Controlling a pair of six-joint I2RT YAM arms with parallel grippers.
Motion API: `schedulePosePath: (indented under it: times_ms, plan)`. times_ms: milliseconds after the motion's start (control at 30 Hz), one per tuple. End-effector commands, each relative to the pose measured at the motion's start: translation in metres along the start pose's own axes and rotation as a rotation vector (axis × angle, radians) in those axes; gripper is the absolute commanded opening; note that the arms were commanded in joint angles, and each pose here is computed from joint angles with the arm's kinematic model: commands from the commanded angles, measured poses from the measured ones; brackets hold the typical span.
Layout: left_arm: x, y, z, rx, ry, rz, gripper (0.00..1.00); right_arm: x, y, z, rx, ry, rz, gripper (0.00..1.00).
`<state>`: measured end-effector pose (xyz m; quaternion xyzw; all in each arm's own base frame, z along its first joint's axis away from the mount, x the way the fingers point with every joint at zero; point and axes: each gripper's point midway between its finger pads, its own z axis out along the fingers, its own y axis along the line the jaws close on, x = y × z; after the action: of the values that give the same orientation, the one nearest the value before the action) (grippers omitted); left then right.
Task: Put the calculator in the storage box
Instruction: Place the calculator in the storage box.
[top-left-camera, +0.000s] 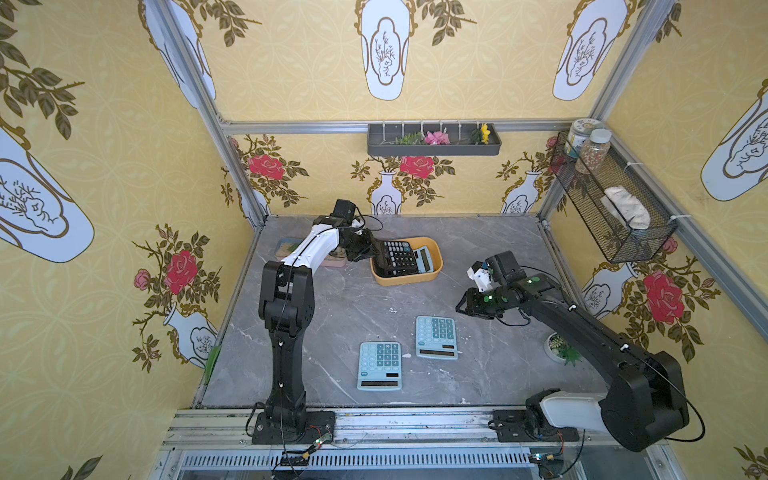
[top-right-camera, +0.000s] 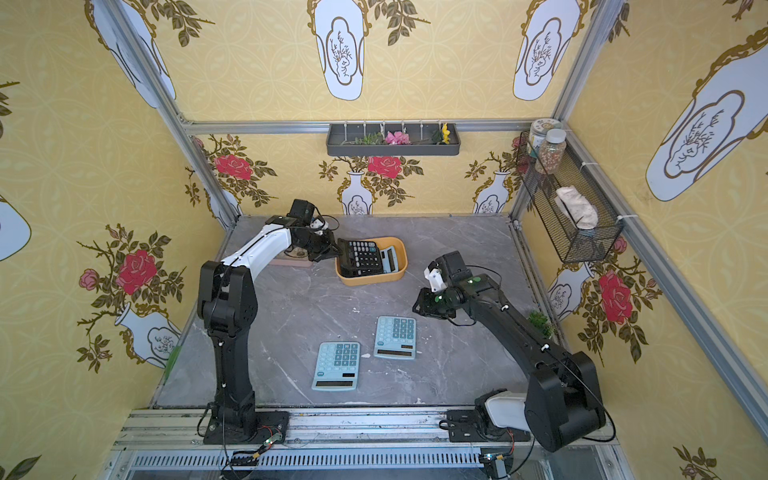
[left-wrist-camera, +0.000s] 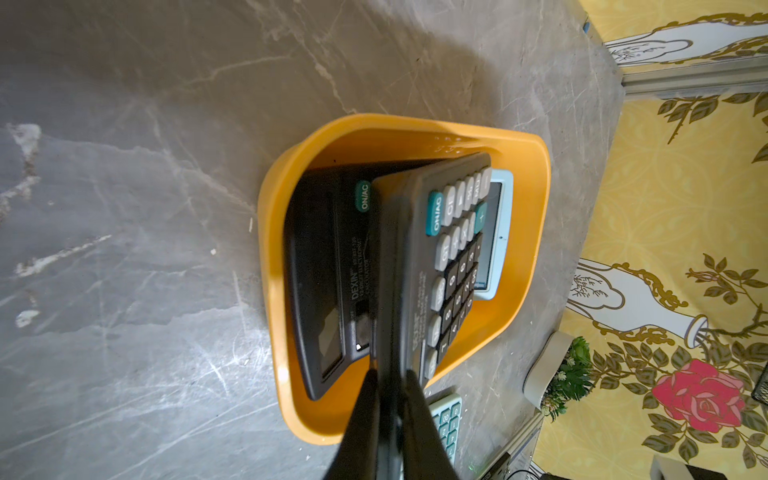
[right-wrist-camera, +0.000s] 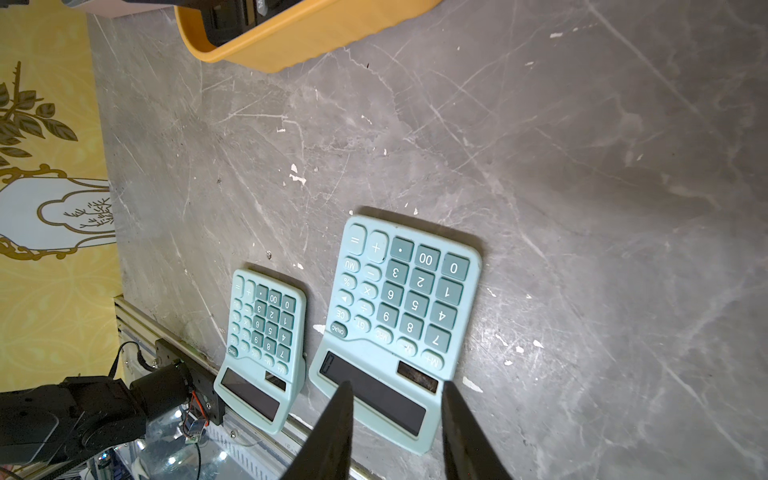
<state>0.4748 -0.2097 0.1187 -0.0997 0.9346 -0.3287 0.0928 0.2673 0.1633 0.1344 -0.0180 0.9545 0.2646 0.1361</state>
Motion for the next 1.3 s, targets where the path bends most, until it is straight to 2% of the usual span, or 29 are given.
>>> schedulePosePath:
  times_ms: [0, 567, 867, 1267]
  plan:
    - [-0.002, 0.002, 0.006, 0.014, 0.004, -0.002, 0.00, -0.006, 0.004, -0.001, -0.008, -0.018, -0.019, 0.37]
    - [0.000, 0.014, 0.016, 0.009, 0.028, -0.027, 0.00, -0.003, 0.001, 0.000, -0.003, -0.014, -0.019, 0.39]
    - [0.003, 0.023, 0.020, -0.001, 0.039, -0.038, 0.12, -0.001, -0.001, 0.002, 0.000, -0.010, -0.014, 0.40]
    - [0.003, 0.030, 0.022, -0.006, 0.039, -0.045, 0.20, 0.000, -0.002, 0.002, 0.002, -0.009, -0.013, 0.40]
